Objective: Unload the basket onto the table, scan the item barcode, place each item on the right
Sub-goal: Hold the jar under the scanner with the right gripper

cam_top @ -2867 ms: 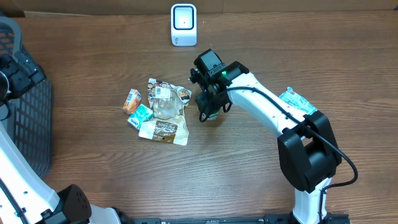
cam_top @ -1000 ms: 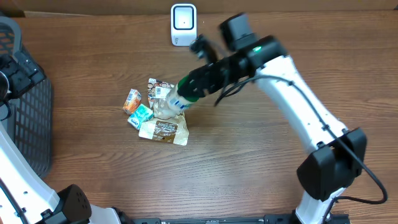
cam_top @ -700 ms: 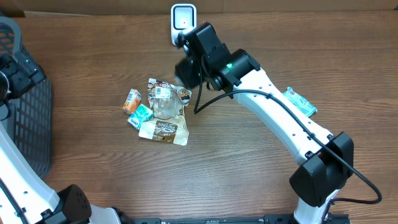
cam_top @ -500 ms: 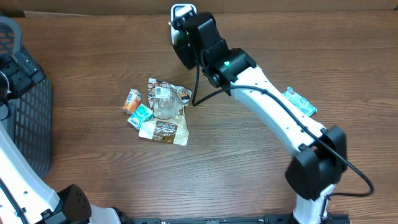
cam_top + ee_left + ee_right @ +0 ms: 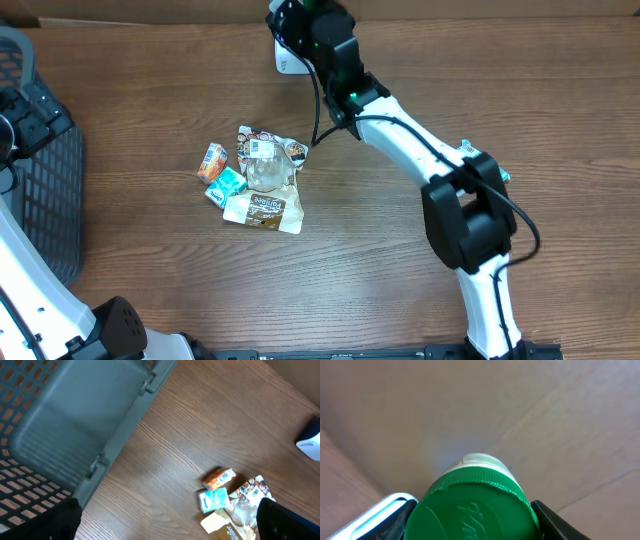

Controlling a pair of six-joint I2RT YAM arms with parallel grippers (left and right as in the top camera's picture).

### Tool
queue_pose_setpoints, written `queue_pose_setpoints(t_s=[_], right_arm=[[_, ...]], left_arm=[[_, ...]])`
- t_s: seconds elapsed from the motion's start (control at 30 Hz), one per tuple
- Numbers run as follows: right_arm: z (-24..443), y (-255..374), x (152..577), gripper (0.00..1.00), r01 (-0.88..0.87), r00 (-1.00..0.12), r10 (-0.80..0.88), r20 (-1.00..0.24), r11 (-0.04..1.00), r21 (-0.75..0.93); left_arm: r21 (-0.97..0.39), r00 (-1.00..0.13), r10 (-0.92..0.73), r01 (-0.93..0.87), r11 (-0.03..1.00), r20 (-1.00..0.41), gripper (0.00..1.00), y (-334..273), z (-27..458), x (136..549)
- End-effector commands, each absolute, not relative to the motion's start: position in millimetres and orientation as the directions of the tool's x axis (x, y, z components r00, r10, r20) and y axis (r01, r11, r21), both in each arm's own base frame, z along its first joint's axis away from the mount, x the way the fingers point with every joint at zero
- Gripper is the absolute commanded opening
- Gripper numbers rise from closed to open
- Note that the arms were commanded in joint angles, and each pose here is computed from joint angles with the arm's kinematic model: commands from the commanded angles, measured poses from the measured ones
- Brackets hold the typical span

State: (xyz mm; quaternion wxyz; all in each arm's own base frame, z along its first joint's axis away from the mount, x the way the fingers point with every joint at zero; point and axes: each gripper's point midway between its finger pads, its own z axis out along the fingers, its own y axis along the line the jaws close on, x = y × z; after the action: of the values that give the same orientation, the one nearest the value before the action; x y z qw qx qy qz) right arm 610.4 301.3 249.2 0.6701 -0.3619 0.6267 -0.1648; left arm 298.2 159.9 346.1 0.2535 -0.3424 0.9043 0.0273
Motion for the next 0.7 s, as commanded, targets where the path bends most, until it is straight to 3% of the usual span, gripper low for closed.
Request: queue_pose_setpoints(t_s=[0.0, 0.17, 0.67], right_arm=[[231, 294, 626, 0.36, -0.18, 0.199, -0.783, -0.59, 0.562, -0.807], [201, 300, 631, 0.35, -0.223, 0.213, -0.785, -0.582, 0.54, -0.811], [212, 304, 630, 0.34, -0.186, 0.258, -0.778, -0.572, 0.541, -0.82]], left_arm=[[-0.118, -0.645, -0.588, -0.619, 0.776, -0.488, 1.0, 161, 349, 299], [-0.118, -0.645, -0.588, -0.619, 0.776, -0.488, 1.0, 161, 349, 299], [-0.118, -0.645, -0.588, -0.619, 0.776, -0.488, 0.99, 161, 349, 299]])
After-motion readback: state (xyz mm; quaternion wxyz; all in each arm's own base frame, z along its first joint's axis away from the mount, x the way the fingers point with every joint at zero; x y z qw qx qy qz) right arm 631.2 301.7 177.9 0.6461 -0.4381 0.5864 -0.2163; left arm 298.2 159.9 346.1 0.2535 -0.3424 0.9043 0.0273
